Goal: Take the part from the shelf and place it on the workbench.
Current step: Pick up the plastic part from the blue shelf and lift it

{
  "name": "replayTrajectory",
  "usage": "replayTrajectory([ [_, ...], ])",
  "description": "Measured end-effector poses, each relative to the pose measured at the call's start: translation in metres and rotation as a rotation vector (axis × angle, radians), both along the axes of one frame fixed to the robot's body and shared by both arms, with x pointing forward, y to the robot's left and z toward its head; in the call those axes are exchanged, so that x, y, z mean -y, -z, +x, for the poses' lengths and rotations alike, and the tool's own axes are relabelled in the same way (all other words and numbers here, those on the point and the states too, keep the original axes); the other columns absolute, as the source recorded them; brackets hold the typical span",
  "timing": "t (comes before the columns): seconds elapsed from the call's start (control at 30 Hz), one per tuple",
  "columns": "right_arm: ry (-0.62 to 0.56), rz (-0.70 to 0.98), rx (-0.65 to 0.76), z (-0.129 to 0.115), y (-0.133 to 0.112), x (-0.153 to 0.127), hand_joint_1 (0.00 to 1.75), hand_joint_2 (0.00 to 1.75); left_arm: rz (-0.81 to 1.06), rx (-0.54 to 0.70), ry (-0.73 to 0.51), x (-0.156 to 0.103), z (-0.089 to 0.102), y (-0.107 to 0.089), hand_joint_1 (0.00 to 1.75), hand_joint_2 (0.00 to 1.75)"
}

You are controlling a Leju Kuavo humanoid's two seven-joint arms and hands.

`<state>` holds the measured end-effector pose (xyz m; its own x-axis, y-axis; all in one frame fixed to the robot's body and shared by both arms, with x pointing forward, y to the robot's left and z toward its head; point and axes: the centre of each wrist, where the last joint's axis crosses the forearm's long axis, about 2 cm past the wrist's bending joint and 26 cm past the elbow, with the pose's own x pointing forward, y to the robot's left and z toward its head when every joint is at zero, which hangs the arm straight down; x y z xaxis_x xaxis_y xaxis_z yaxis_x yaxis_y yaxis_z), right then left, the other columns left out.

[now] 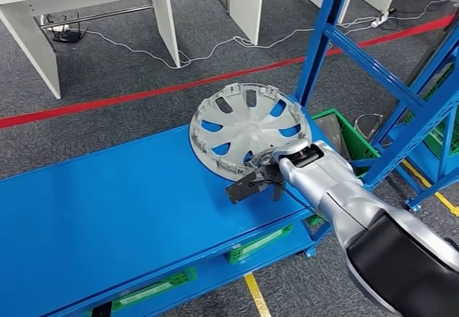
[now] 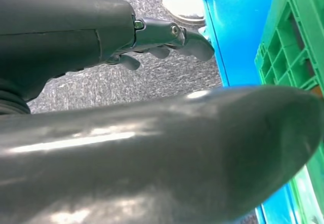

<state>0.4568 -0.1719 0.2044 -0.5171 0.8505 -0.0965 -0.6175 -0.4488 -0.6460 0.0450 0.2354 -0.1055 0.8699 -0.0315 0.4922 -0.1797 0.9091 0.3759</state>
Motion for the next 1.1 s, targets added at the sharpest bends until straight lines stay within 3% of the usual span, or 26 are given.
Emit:
replayTrajectory([
  [1.1, -0.015, -0.029, -0.011, 0.003, -0.001, 0.011, 0.0, 1.75, 0.007, 0.006, -0.001, -0.003, 0.0, 0.0, 0.0, 0.0],
])
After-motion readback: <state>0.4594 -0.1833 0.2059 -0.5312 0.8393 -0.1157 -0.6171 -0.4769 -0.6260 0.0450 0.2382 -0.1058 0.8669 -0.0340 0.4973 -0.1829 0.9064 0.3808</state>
